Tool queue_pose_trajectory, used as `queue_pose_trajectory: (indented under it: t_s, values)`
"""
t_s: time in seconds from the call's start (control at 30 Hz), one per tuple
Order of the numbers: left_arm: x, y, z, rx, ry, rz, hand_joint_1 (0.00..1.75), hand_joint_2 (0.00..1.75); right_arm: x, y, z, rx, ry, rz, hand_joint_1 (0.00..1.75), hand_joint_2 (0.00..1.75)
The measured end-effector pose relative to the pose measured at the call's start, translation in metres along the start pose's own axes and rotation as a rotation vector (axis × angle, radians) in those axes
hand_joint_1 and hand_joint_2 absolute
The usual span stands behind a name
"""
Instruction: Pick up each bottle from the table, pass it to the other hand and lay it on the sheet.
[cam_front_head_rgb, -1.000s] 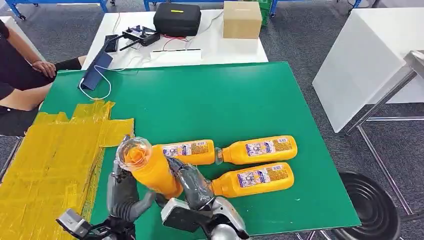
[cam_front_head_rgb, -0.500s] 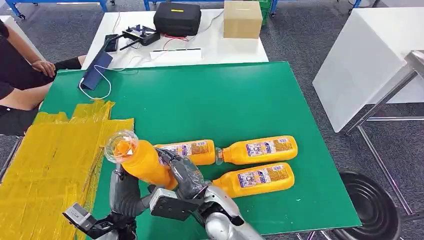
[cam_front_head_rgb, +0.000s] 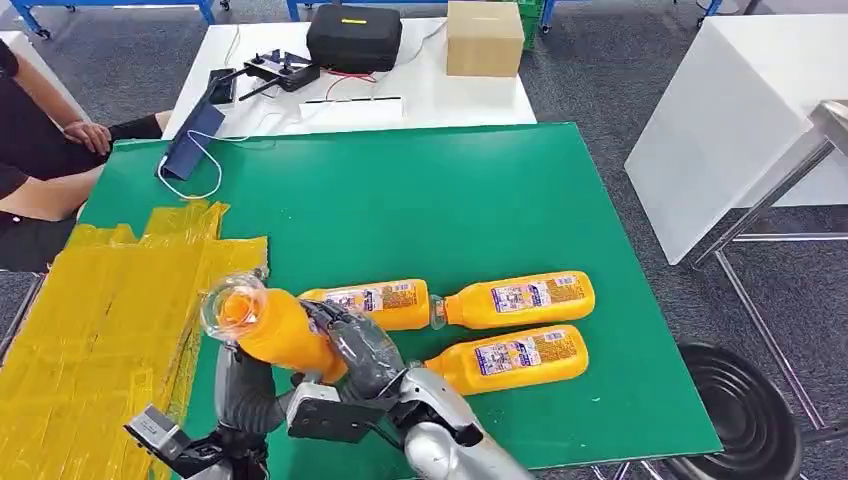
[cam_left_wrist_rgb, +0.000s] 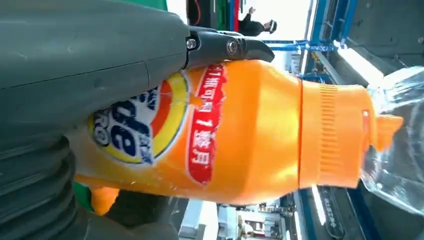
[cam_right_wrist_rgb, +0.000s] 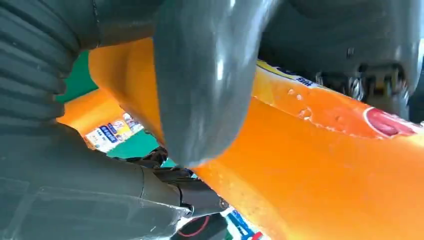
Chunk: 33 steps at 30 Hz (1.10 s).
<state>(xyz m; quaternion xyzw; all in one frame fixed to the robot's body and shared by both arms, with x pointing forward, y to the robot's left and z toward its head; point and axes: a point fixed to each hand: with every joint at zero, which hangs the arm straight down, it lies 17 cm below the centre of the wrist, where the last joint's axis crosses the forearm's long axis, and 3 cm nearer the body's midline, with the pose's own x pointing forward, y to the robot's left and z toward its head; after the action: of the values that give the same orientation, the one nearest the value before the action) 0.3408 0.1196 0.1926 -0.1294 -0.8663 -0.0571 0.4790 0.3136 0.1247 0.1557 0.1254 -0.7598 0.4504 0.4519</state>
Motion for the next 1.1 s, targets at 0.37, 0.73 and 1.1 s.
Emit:
queue_pose_trajectory:
  t_s: [0.37,0.73,1.1]
  values:
    - [-0.006,0.022,0.009,0.062,0.024,0.027,1.75,1.75,-0.003,0.024,-0.007,0.089,-0.001,0.051,1.75,1.75]
    - [-0.006,0.026,0.012,0.076,0.028,0.045,1.75,1.75,-0.005,0.029,-0.007,0.105,0.004,0.055,1.75,1.75]
    - [0.000,0.054,0.006,0.181,0.009,-0.207,1.75,1.75,-0.002,0.000,0.003,-0.088,0.005,0.037,0.00,0.00]
